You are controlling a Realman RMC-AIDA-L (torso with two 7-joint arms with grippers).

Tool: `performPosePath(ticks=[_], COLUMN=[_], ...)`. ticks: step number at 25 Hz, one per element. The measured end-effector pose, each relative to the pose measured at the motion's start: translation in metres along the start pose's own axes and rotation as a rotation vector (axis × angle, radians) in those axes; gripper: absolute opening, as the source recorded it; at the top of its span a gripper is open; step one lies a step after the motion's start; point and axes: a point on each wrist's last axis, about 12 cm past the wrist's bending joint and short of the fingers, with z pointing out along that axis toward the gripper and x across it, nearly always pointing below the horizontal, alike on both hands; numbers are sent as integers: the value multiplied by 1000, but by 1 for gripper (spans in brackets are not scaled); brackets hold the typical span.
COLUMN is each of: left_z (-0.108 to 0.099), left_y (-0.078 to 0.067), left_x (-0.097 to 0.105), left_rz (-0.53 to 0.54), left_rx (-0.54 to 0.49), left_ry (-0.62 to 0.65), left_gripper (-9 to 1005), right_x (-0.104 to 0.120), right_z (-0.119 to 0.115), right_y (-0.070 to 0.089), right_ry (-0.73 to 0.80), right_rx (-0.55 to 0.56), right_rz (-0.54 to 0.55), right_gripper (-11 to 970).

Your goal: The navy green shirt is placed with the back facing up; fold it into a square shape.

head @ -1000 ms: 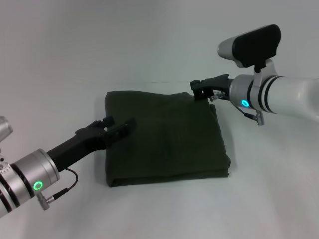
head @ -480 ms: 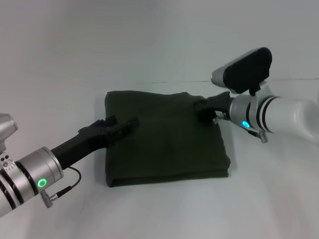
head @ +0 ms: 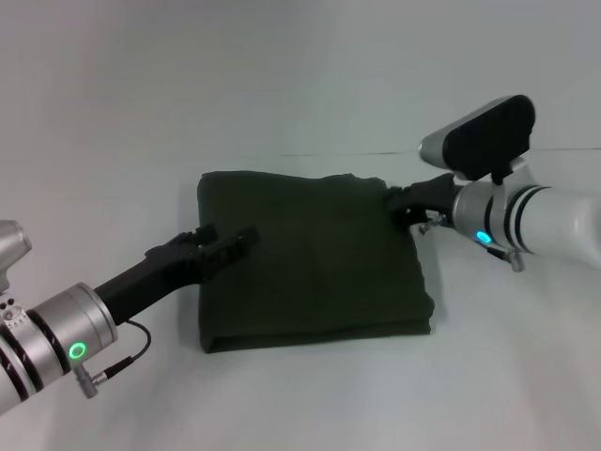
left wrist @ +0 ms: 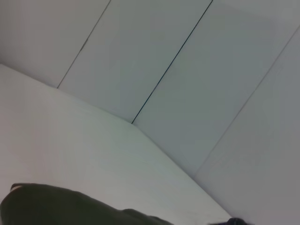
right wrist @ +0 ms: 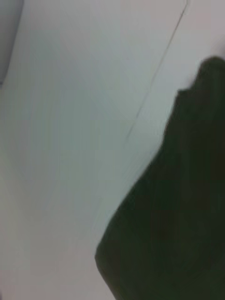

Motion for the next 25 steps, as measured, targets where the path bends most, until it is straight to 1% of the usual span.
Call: performPosePath(ticks=[2,5,9,13,18,25], left_z=[0,0,0,0,-1,0], left_y=[0,1,4,5,5,4], left_x=[0,0,0,-1,-1,0], left_rz=[-4,-4,-3,3,7,8], left_rx=[-4,-10,-32,-38,-38,-30], left_ry=[3,5,5,4,7,10], left_gripper=[935,935,934,934,934,934], right_x=[-4,-8,-8,0,13,25], right_z=[-2,-8,-15,-18,-18,-16], right_y=[-3,-4,5,14,18,15], right_ry=[-28,-81,-130,-119,-74,-26], right_rx=[-1,-57,-184,-261,-276,-226], right_rz=[12,40,69,94,120,138], right_gripper=[-1,-1,-1,-1,0,-1])
